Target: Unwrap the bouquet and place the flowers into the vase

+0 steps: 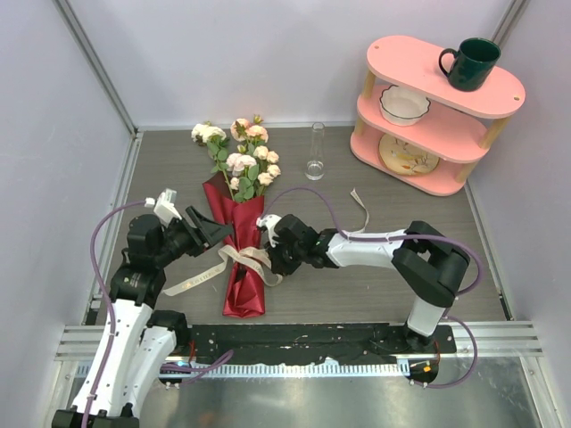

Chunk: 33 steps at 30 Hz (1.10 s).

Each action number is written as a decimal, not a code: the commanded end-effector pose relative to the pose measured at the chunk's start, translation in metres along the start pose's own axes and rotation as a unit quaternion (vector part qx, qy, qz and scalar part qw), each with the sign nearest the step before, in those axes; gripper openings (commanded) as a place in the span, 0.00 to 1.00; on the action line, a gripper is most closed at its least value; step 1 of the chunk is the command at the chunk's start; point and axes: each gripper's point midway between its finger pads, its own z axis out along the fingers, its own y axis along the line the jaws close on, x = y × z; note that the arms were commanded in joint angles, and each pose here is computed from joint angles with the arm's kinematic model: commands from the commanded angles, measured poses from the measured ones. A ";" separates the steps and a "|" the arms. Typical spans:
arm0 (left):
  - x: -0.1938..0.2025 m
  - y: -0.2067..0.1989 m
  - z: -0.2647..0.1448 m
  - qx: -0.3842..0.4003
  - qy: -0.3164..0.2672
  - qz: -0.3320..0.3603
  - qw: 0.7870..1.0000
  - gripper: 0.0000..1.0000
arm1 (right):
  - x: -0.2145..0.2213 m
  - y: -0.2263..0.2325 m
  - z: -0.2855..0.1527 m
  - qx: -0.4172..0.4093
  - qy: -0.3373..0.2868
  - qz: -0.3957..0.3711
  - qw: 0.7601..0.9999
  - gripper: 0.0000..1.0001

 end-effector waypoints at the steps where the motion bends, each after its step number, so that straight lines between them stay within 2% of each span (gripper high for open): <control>1: -0.008 -0.014 -0.008 0.016 -0.013 0.011 1.000 0.57 | -0.064 0.019 -0.016 0.056 -0.089 -0.052 0.993 0.02; 3: -0.013 -0.018 -0.013 0.017 -0.028 0.017 0.999 0.56 | -0.102 0.027 -0.032 0.096 -0.149 -0.047 0.983 0.01; 6: -0.023 -0.030 -0.022 0.035 -0.061 0.043 0.997 0.59 | -0.153 0.056 -0.049 0.078 -0.228 -0.027 0.970 0.01; 7: -0.025 -0.034 -0.026 0.041 -0.069 0.050 0.996 0.60 | -0.157 0.063 -0.045 0.070 -0.233 -0.021 0.970 0.01; 11: -0.039 -0.056 -0.051 0.071 -0.132 0.076 0.986 0.64 | -0.185 0.113 -0.043 -0.051 -0.268 0.020 0.962 0.01; 12: -0.040 -0.058 -0.055 0.073 -0.141 0.079 0.984 0.64 | -0.191 0.144 -0.048 -0.135 -0.273 0.031 0.952 0.01; 14: -0.043 -0.060 -0.061 0.071 -0.158 0.081 0.982 0.65 | -0.189 0.172 -0.036 -0.220 -0.250 0.043 0.942 0.05; 16: -0.044 -0.061 -0.068 0.071 -0.172 0.082 0.979 0.65 | -0.177 0.218 -0.044 -0.365 -0.181 0.055 0.912 0.13; 17: -0.045 -0.062 -0.070 0.072 -0.178 0.083 0.978 0.64 | -0.170 0.228 -0.026 -0.409 -0.140 0.064 0.899 0.19; 18: -0.045 -0.062 -0.075 0.072 -0.186 0.084 0.976 0.64 | -0.174 0.241 -0.040 -0.463 -0.117 0.090 0.874 0.29; 19: -0.045 -0.062 -0.076 0.070 -0.189 0.083 0.976 0.63 | -0.172 0.235 -0.042 -0.483 -0.100 0.097 0.865 0.36; 20: -0.048 -0.062 -0.079 0.065 -0.198 0.084 0.974 0.63 | -0.162 0.222 -0.036 -0.478 -0.093 0.115 0.866 0.46; 21: -0.046 -0.057 -0.078 0.054 -0.193 0.079 0.977 0.63 | -0.164 0.215 -0.042 -0.472 -0.109 0.104 0.869 0.71; 23: -0.045 -0.052 -0.076 0.038 -0.185 0.072 0.979 0.61 | -0.158 0.176 -0.029 -0.404 -0.126 0.105 0.900 0.85; 24: -0.043 -0.047 -0.074 0.028 -0.176 0.065 0.982 0.61 | -0.149 0.165 -0.033 -0.360 -0.104 0.108 0.921 0.88; 25: -0.042 -0.043 -0.069 0.019 -0.169 0.059 0.984 0.60 | -0.141 0.150 -0.027 -0.317 -0.114 0.055 0.940 0.89; 26: -0.040 -0.039 -0.067 0.015 -0.164 0.051 0.985 0.58 | -0.141 0.128 -0.020 -0.246 -0.126 0.054 0.959 0.90; 27: -0.042 -0.036 -0.066 0.008 -0.167 0.045 0.985 0.57 | -0.124 0.113 -0.018 -0.204 -0.100 0.055 0.972 0.91; 31: -0.043 -0.025 -0.058 -0.003 -0.175 0.026 0.984 0.48 | -0.112 0.065 -0.020 -0.101 -0.111 0.026 0.988 0.90; 33: -0.039 -0.016 -0.050 -0.017 -0.161 -0.004 0.987 0.44 | -0.100 0.050 -0.015 -0.076 -0.093 -0.003 0.993 0.82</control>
